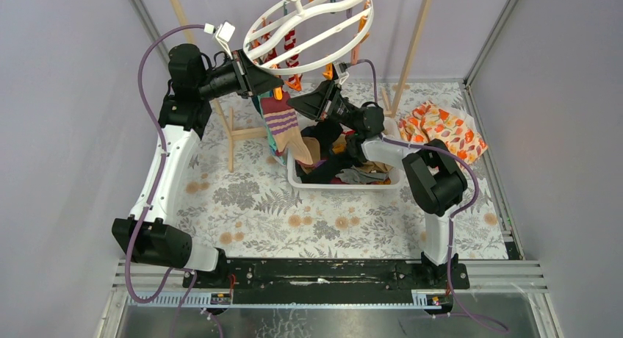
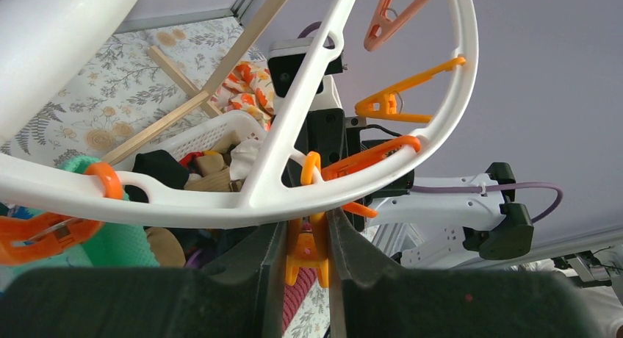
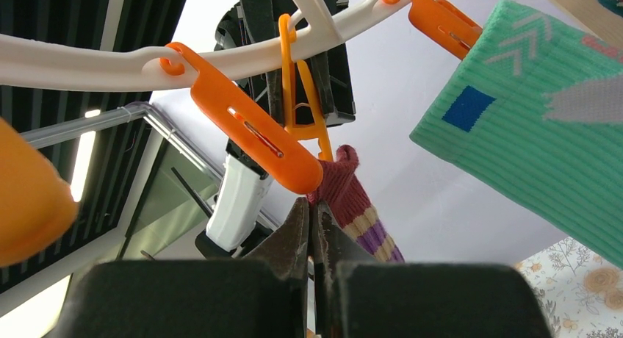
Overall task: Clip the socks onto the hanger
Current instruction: Clamp the sock onto the hanger.
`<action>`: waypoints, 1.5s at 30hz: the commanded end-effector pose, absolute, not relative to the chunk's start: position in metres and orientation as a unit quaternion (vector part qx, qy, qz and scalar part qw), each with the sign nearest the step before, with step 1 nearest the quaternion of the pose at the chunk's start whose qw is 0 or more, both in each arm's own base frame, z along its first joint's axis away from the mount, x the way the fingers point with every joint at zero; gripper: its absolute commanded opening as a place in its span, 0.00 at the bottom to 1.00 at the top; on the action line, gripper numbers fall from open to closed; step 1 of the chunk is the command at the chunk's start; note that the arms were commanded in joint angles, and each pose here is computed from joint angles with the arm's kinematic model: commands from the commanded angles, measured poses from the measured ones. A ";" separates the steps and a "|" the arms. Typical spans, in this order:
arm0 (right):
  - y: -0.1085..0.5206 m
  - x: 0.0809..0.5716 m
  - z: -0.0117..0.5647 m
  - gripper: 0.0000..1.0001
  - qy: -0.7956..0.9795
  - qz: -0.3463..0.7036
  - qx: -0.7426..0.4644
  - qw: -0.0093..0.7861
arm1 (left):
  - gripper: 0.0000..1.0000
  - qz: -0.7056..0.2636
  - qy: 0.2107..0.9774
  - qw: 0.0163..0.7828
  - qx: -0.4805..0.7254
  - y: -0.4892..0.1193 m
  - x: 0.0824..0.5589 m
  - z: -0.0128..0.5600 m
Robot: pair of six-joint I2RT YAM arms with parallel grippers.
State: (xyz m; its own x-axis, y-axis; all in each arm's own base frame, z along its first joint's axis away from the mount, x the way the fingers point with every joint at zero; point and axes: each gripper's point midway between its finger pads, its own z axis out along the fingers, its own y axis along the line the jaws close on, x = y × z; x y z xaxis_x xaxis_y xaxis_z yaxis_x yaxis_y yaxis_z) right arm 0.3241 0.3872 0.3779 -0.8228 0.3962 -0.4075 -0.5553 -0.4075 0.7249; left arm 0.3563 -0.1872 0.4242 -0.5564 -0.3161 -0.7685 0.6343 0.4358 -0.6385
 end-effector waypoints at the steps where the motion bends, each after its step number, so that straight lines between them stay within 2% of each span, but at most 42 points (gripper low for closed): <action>1: 0.375 0.300 0.407 0.00 0.405 0.848 -0.134 0.314 | 0.00 -0.529 0.698 0.465 0.132 -0.188 0.351 0.434; 45: 0.370 0.282 0.414 0.00 0.405 0.843 -0.175 0.307 | 0.00 -0.538 0.687 0.467 0.145 -0.191 0.344 0.439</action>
State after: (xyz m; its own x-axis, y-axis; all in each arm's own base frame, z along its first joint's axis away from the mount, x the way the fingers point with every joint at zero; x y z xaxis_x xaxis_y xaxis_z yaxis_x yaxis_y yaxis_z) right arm 0.3146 0.3888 0.3664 -0.8420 0.3351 -0.4227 -0.5338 -0.4047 0.7424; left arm 0.3542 -0.1893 0.4247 -0.5583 -0.3126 -0.7685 0.6495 0.4116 -0.6393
